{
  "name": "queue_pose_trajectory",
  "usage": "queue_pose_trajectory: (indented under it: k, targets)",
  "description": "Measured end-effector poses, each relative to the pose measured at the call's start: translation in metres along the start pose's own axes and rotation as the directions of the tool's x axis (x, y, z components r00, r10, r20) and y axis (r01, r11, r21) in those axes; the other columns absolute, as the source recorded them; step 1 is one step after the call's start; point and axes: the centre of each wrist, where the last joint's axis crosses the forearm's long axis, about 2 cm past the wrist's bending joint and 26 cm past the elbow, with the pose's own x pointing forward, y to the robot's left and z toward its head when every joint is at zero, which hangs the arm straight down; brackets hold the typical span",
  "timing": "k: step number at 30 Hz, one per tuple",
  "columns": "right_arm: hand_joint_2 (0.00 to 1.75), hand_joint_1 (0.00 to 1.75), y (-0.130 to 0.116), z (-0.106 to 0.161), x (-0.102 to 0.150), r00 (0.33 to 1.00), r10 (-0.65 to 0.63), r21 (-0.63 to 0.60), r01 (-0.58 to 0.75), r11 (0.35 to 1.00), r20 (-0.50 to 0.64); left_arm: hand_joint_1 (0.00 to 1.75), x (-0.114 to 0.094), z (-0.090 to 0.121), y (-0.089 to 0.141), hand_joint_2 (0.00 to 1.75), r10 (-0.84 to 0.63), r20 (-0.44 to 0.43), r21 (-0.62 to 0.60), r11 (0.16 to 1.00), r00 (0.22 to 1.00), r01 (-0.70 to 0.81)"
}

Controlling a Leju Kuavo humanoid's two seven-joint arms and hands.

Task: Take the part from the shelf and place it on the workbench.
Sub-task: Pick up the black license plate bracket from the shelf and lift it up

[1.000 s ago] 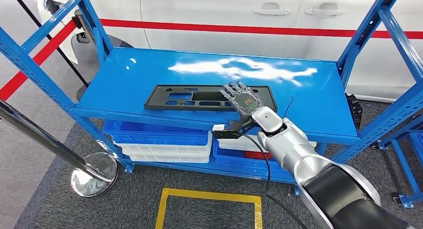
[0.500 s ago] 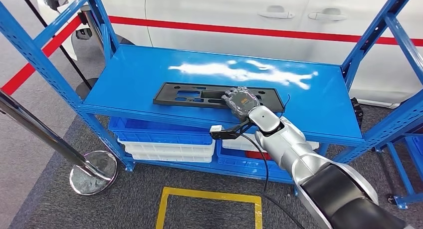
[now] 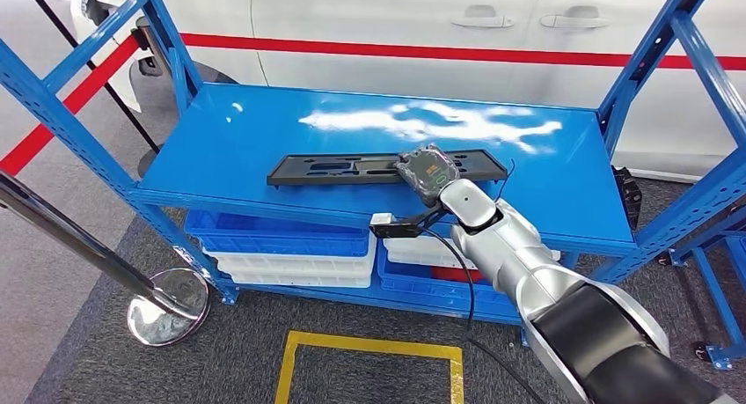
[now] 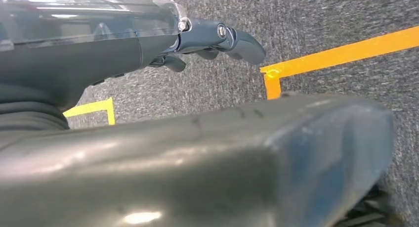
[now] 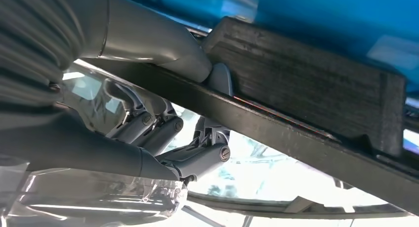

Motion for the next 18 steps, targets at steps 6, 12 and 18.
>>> queue_pose_trajectory:
  k: [6,12,18]
  targets:
    - [1.75,1.75,-0.005,-0.003,0.004,0.991,-0.103,-0.048,0.107,0.993,0.084,0.00,0.000,0.000,0.000,0.00,0.002,0.001,0.003,1.000,1.000,-0.002]
    - [1.75,1.75,-0.050,-0.019,0.003,0.857,-0.464,-0.146,0.500,0.853,0.226,0.00,0.000,0.000,0.000,0.00,-0.005,0.003,0.003,1.000,1.000,0.005]
    - [1.75,1.75,-0.090,-0.020,0.001,0.609,-0.658,-0.172,0.778,0.604,0.443,0.00,-0.001,0.000,0.000,0.00,-0.003,0.010,0.006,1.000,1.000,0.003]
